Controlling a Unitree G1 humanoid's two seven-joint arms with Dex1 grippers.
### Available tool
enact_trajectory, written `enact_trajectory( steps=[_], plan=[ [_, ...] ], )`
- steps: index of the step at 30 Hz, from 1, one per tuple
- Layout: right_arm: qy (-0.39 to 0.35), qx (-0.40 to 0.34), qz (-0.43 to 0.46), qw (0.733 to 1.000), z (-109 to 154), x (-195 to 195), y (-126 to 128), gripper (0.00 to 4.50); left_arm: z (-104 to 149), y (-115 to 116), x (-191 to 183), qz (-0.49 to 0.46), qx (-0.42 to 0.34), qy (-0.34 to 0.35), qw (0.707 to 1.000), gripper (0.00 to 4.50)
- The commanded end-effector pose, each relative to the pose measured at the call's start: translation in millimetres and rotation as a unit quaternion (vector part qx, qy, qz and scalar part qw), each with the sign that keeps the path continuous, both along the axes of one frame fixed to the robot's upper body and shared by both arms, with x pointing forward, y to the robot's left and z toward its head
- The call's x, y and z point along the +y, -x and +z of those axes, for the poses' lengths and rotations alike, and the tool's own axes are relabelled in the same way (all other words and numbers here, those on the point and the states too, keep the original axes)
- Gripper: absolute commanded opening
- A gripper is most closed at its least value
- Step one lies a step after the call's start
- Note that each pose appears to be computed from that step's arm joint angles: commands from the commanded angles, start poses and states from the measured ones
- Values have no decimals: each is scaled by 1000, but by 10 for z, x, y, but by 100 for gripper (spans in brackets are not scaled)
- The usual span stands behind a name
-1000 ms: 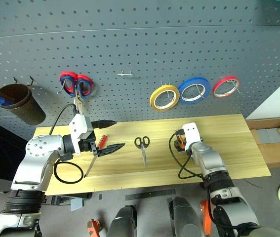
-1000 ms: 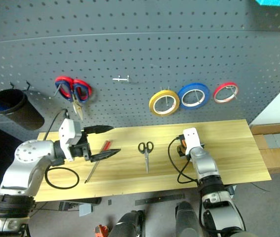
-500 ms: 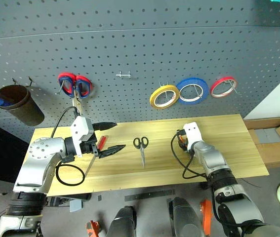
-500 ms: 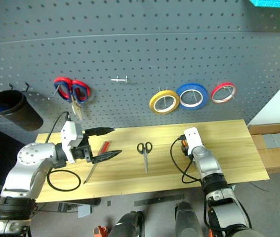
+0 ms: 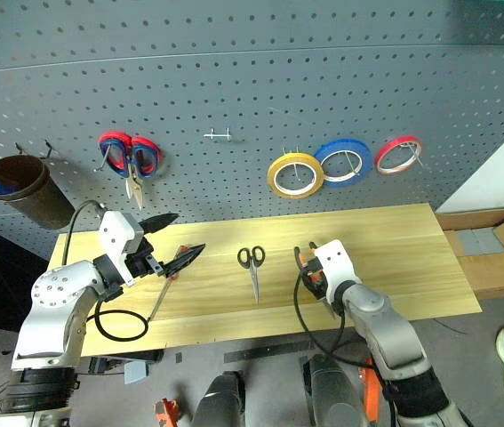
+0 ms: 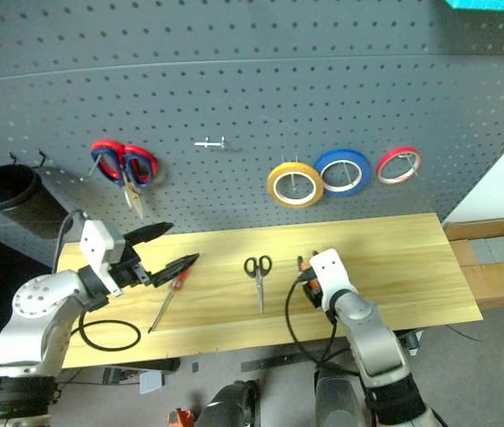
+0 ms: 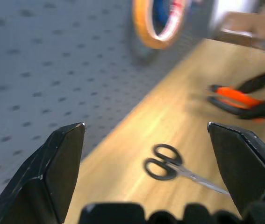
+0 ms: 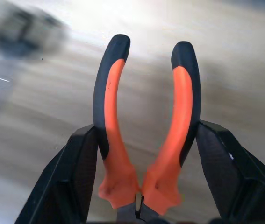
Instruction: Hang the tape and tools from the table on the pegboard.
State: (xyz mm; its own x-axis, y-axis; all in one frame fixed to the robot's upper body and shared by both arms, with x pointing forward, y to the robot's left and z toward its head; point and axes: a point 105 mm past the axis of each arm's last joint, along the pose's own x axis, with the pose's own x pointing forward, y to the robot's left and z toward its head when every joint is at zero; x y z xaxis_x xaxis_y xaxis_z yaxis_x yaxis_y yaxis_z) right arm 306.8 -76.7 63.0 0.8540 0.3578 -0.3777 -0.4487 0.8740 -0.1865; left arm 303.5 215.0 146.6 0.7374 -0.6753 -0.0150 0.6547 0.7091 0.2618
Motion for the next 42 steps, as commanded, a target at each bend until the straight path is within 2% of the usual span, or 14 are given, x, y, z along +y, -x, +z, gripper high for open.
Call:
enact_trajectory(
  steps=[1,6,10,20,32,42],
  plan=[
    [-26,-137,64,988,648,261,231,270,227,40,111,31,-64,26,997,450],
    [-55,-202,85,974,1053,367,380,270,244,101,194,28,-61,56,996,450],
    [-64,-256,83,961,1355,366,271,270,250,108,247,29,-61,68,995,450],
    [-83,-320,106,938,1937,443,-4,270,330,127,138,7,-77,73,994,450],
    [-121,-398,162,895,2665,910,-234,270,392,186,79,6,-89,88,992,450],
    [-171,-426,195,867,3122,1277,-274,270,350,235,109,25,-90,88,992,450]
  ],
)
